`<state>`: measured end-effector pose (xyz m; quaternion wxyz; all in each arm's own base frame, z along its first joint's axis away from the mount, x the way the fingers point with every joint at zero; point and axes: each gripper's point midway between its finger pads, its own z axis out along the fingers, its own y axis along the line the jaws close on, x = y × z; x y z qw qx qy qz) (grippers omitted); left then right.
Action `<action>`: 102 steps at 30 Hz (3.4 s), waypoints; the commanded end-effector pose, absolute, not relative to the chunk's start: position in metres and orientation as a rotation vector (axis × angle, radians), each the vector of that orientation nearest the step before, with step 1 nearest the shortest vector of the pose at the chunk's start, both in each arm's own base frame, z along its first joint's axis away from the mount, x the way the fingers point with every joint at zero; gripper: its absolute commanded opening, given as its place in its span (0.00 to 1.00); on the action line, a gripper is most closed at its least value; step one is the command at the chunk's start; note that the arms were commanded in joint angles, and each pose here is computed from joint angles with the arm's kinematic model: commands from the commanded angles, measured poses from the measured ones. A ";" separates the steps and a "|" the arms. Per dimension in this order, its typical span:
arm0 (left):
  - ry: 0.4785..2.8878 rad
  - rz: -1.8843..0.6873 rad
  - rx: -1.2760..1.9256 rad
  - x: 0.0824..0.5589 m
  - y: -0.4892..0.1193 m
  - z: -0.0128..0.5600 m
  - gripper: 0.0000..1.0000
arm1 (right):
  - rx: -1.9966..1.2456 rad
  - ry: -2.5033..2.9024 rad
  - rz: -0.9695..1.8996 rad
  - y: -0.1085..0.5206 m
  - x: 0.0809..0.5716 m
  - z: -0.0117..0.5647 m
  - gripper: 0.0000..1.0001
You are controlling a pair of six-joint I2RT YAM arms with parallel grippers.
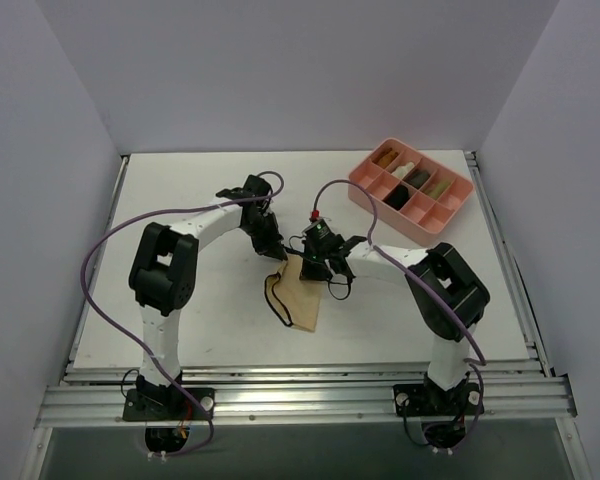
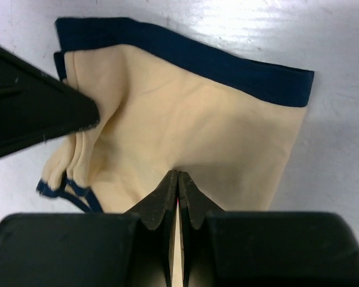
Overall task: Roll the underwear
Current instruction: Fold the underwear
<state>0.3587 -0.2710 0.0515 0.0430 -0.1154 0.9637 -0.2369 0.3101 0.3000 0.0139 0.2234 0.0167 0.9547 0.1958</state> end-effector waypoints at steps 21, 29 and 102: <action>2.782 -0.942 -0.273 0.373 -0.308 0.109 0.02 | 0.123 2.549 0.703 0.296 0.342 0.020 0.00; 2.759 -0.982 -0.289 0.365 -0.321 0.113 0.02 | 0.146 2.543 0.720 0.296 0.341 0.015 0.00; 2.883 -0.800 -0.287 0.322 -0.396 0.070 0.02 | 0.425 2.605 0.556 0.199 0.276 -0.003 0.00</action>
